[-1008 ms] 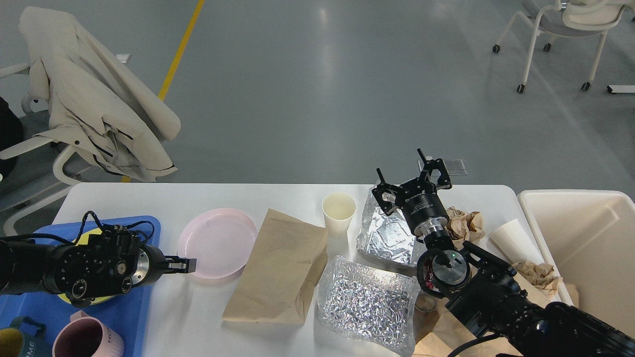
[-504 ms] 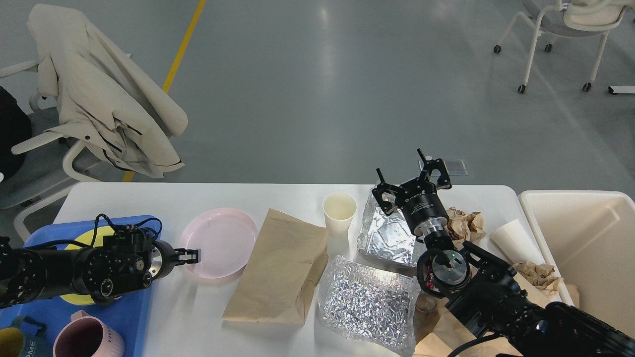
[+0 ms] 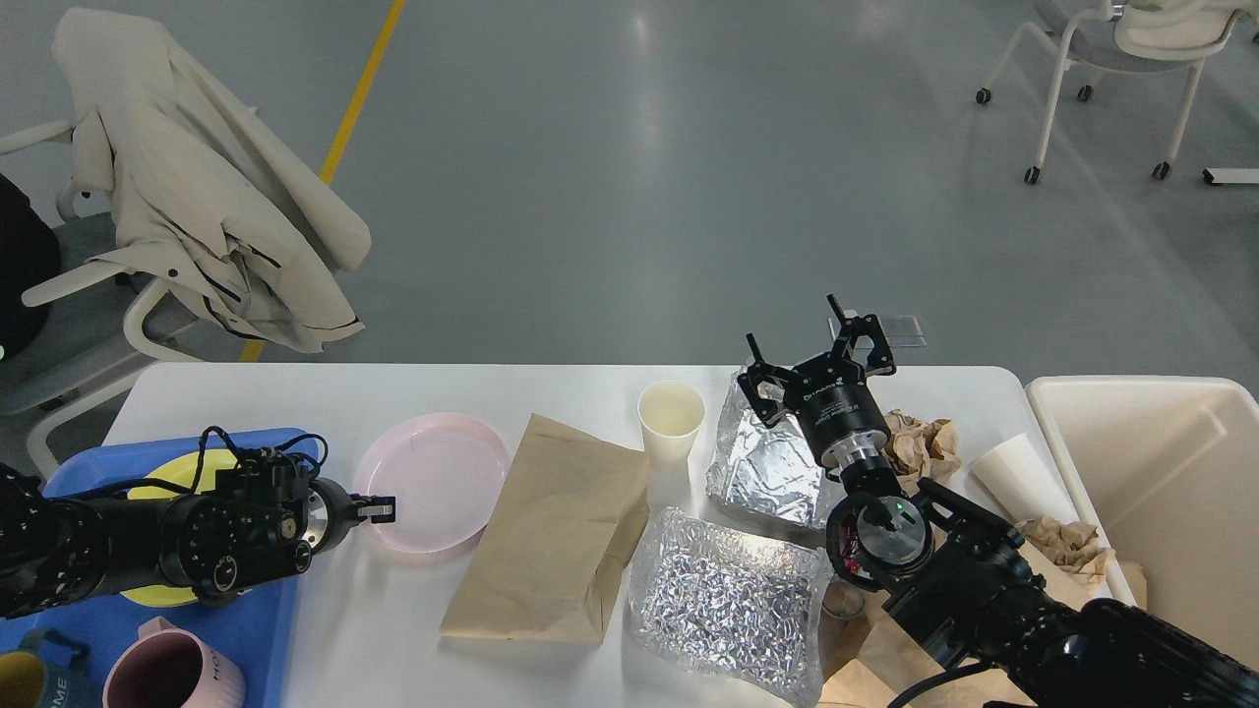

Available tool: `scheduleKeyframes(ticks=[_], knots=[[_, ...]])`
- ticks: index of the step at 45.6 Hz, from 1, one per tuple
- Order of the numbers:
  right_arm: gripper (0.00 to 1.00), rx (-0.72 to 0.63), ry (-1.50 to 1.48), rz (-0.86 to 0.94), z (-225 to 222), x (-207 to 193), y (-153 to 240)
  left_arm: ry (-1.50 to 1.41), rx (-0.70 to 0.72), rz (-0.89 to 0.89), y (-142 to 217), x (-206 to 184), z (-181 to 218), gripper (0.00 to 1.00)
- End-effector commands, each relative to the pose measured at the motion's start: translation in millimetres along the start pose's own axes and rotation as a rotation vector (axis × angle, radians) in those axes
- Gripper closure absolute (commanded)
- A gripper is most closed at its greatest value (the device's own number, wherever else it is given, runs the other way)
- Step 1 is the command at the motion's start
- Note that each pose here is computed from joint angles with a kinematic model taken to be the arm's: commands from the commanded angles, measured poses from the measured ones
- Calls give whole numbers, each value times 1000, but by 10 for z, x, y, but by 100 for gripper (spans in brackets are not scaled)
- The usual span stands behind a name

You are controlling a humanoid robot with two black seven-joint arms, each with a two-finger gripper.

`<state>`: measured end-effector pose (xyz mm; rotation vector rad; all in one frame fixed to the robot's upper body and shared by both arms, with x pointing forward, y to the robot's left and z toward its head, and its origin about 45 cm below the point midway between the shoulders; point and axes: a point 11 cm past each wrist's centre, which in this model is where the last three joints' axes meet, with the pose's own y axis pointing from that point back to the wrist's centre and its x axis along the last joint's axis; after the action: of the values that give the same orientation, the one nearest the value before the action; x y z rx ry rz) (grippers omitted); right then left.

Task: Tidy desktop
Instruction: 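Lift the pink plate and lay it on the yellow plate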

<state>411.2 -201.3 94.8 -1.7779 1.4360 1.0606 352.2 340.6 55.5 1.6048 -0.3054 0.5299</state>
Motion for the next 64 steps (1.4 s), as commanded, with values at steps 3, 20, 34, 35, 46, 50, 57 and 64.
scheduleKeyframes(ticks=[3,20,34,35,46,50,57,64], knots=[[0,0,0,1,0,1,0,-17,6,-5,8,17,20,100],[0,0,0,0,0,0,0,17,-82,-98,359,345,115,100],[0,0,1,1,-2,4,1,91,-183,-72,1603,1398,-240,100],[0,0,0,0,0,0,0,102,-193,-66,1712,1485,-291,100],[0,0,0,0,0,0,0,169,-232,-61,2454,1862,-838,100],[0,0,0,0,0,0,0,161,-176,-49,2425,1814,-1047,100],[0,0,1,1,-2,4,1,283,-18,-23,1997,1546,-1818,100],[0,0,0,0,0,0,0,278,69,-11,1554,1359,-2282,100]])
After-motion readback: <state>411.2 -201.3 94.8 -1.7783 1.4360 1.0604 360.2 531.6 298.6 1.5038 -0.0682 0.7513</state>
